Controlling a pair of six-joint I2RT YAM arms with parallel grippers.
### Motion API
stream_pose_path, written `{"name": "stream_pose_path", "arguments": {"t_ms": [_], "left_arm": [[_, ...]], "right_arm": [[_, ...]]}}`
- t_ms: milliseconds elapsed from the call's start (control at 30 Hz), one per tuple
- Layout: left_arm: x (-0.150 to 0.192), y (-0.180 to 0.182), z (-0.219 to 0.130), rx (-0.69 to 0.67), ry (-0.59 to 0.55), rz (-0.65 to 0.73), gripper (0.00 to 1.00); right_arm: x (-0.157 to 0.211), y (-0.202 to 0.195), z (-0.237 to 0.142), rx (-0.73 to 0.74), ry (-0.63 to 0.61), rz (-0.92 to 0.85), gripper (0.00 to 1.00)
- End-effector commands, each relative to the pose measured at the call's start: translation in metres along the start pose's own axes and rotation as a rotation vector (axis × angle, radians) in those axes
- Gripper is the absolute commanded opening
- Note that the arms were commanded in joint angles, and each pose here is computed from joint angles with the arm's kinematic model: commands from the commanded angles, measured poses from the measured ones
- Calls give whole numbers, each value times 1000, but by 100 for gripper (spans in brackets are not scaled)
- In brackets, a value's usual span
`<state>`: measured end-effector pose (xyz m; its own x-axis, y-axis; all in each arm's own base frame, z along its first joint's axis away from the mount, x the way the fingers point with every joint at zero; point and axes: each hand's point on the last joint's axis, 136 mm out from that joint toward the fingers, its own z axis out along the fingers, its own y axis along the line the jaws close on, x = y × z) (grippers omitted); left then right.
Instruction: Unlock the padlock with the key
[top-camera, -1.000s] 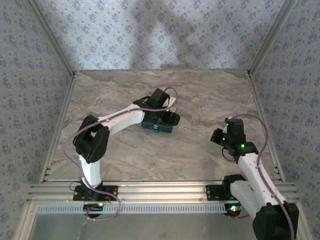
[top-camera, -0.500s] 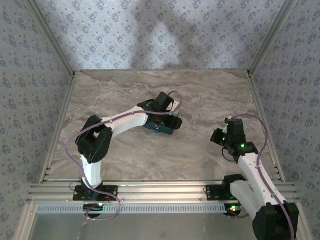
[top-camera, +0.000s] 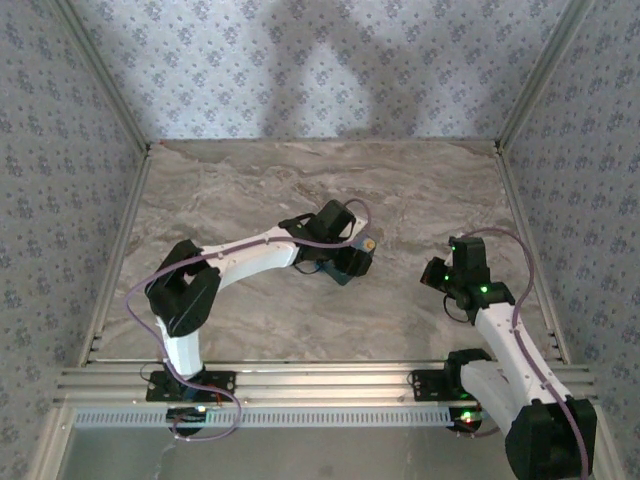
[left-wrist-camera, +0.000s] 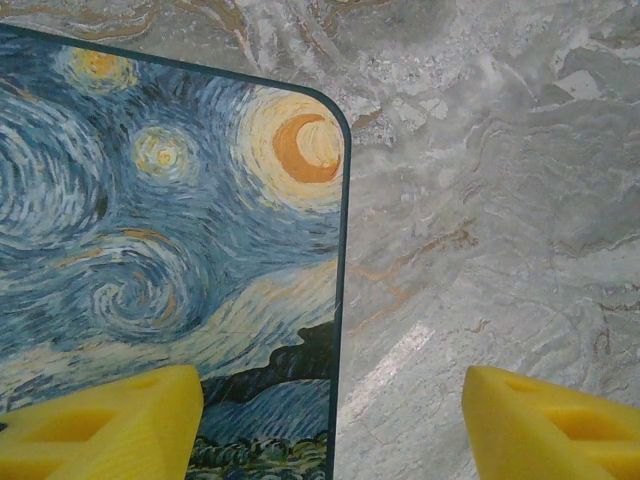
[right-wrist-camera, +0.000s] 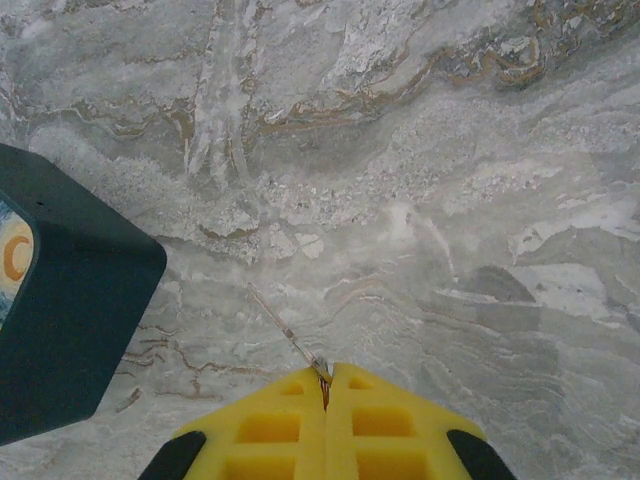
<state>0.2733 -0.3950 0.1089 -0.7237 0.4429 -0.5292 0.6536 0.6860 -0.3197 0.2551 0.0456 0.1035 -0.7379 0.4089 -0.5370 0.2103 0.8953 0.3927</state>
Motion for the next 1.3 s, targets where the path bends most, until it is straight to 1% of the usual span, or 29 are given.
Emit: {"name": "stream_pose_path", "arguments": {"t_ms": [0,167,333,500,567,667,800,900,967,1067,1267], "left_arm": [[13,0,3,-5,72,-18,71],[-6,-1,9,9,54,-5,71],[-11,6,16,19,57,-19,71],[-22,4,11,44,28,-17,71],[-30,0,2,56,0,-6,71],[-45,-3,-20,77,-73,-4,72],[-65,0,-63,95,-204,-10,74],[-69,12,-94,77,-292,-15,76],[-65,23,-111,25,-333,-6,78],[-50,43,-131,-45,-377,-14,83],[-8,86,-156,-85,-444,-101,85]], "right_arm": [[-11,7,-4,-22,-21,-8,0],[-9,10,-4,-40,-12,-12,0],[-8,10,-5,-41,-9,-15,0],[-7,11,-4,-48,-7,-16,0],[-6,13,-3,-62,-5,-17,0],[-8,21,-2,-104,-5,-22,0],[-10,35,-2,-157,-6,-45,0],[-15,49,-2,-191,-5,-73,0],[-17,61,0,-218,-3,-92,0],[-20,83,3,-272,6,-128,0],[-27,136,11,-405,33,-183,0]]}}
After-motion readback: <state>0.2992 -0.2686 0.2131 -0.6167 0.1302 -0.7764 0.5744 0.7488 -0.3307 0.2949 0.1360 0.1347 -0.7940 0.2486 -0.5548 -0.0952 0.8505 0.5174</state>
